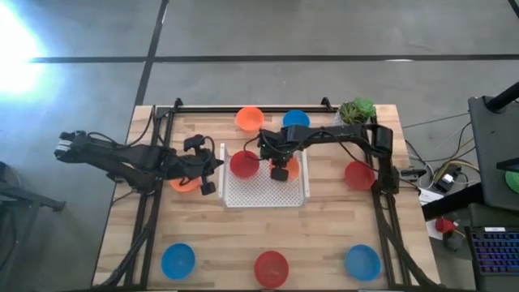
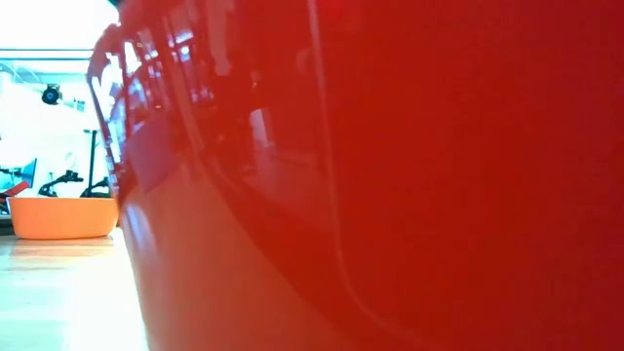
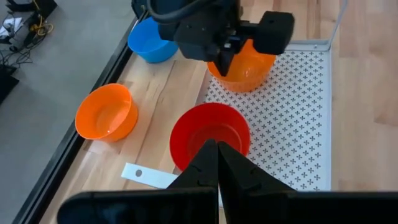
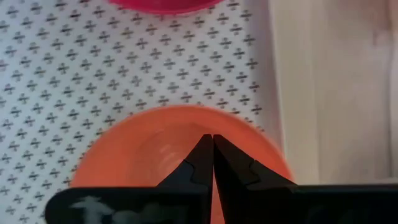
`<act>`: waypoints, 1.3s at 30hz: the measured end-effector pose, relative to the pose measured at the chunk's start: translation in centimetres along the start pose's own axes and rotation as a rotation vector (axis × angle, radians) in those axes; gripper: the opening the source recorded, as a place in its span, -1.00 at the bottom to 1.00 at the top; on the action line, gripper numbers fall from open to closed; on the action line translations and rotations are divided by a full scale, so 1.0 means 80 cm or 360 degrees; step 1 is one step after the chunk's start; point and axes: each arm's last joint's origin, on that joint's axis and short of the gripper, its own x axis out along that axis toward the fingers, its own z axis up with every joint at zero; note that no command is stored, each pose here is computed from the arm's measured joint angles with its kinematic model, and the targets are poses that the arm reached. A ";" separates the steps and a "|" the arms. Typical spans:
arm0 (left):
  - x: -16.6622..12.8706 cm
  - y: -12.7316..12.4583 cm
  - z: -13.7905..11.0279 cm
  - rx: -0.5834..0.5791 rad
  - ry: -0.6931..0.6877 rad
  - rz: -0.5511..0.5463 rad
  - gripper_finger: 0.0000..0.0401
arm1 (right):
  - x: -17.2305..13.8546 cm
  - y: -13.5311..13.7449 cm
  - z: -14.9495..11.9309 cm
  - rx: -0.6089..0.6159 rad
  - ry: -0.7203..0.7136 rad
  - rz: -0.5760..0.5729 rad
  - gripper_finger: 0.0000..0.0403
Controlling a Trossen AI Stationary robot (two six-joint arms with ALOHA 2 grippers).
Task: Pick & Place Mini bowls
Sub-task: Adjust the orange bowl on the shelf, then put the top blue bowl on the shelf
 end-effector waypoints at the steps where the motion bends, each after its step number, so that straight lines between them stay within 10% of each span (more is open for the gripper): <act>1: 0.000 0.000 0.000 0.0000 0.0000 0.0000 -1.00 | 0.000 -0.002 0.000 0.0004 -0.0001 -0.0026 -0.96; 27: 0.000 0.000 0.000 -0.0035 -0.0003 -0.0008 -1.00 | -0.006 -0.009 0.003 -0.0029 -0.0040 -0.0288 -0.96; 39: 0.000 0.000 0.000 -0.0048 0.0001 -0.0013 -1.00 | -0.114 -0.011 -0.003 0.0009 -0.0399 -0.0317 -0.96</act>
